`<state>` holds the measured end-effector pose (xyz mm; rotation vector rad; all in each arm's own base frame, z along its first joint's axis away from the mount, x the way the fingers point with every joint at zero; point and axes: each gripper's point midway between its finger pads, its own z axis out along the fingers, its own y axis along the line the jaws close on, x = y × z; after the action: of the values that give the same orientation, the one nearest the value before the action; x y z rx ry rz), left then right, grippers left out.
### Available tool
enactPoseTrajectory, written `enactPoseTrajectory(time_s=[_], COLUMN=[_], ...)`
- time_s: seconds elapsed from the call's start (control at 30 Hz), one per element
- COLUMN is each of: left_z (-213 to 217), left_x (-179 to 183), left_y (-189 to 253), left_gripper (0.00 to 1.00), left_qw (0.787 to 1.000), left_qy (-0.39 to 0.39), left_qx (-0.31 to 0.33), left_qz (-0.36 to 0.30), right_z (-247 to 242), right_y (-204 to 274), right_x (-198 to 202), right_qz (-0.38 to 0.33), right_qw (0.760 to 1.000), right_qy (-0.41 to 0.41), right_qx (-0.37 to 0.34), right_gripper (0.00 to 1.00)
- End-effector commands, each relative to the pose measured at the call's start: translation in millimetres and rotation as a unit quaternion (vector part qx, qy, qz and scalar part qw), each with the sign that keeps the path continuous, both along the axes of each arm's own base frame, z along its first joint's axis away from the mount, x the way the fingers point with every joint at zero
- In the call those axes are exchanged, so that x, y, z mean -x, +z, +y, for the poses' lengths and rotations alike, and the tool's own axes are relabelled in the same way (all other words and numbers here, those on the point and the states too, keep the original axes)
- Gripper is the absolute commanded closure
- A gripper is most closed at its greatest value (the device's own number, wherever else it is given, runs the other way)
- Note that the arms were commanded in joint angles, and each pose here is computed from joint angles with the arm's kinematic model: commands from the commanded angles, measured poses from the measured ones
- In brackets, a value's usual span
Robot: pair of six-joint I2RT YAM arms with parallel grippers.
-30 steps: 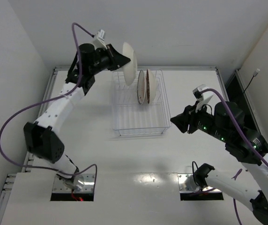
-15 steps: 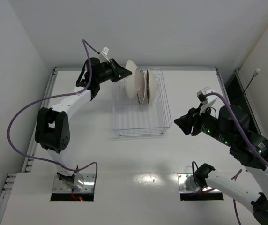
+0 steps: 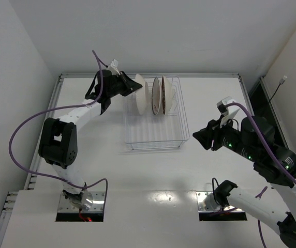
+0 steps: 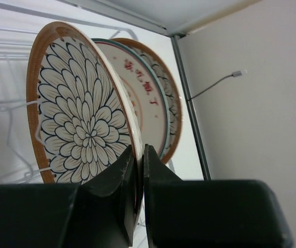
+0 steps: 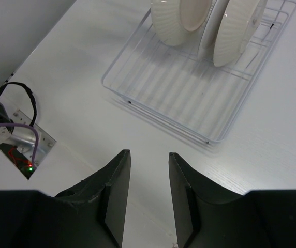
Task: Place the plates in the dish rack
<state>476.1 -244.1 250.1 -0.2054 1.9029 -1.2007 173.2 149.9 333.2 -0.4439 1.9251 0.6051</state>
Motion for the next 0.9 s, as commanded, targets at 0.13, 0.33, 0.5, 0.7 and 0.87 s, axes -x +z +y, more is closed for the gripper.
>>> enactPoseTrajectory(time_s=[0.13, 0.33, 0.5, 0.7, 0.87], left_z=[11, -2, -28, -46, -57], left_x=[-10, -19, -20, -20, -11], left_y=[65, 48, 46, 58, 53], left_gripper=[1.0, 1.0, 0.99, 0.54, 0.09], left_qw=[0.993, 0.995, 0.995, 0.993, 0.993], left_qy=[0.061, 0.063, 0.05, 0.027, -0.015], left_qx=[0.02, -0.021, -0.071, -0.094, -0.109], left_qz=[-0.095, -0.069, -0.056, -0.062, -0.046], right_z=[-4, -10, -13, -13, -15], right_y=[2, 1, 3, 7, 21], right_x=[0, 3, 7, 7, 7], right_qz=[-0.008, -0.009, -0.008, -0.012, -0.023], right_qw=[1.0, 1.0, 1.0, 1.0, 1.0], right_qy=[-0.002, -0.011, -0.011, -0.011, -0.017], right_qx=[0.008, 0.012, 0.012, 0.009, -0.003], right_gripper=[0.67, 0.59, 0.56, 0.38, 0.18])
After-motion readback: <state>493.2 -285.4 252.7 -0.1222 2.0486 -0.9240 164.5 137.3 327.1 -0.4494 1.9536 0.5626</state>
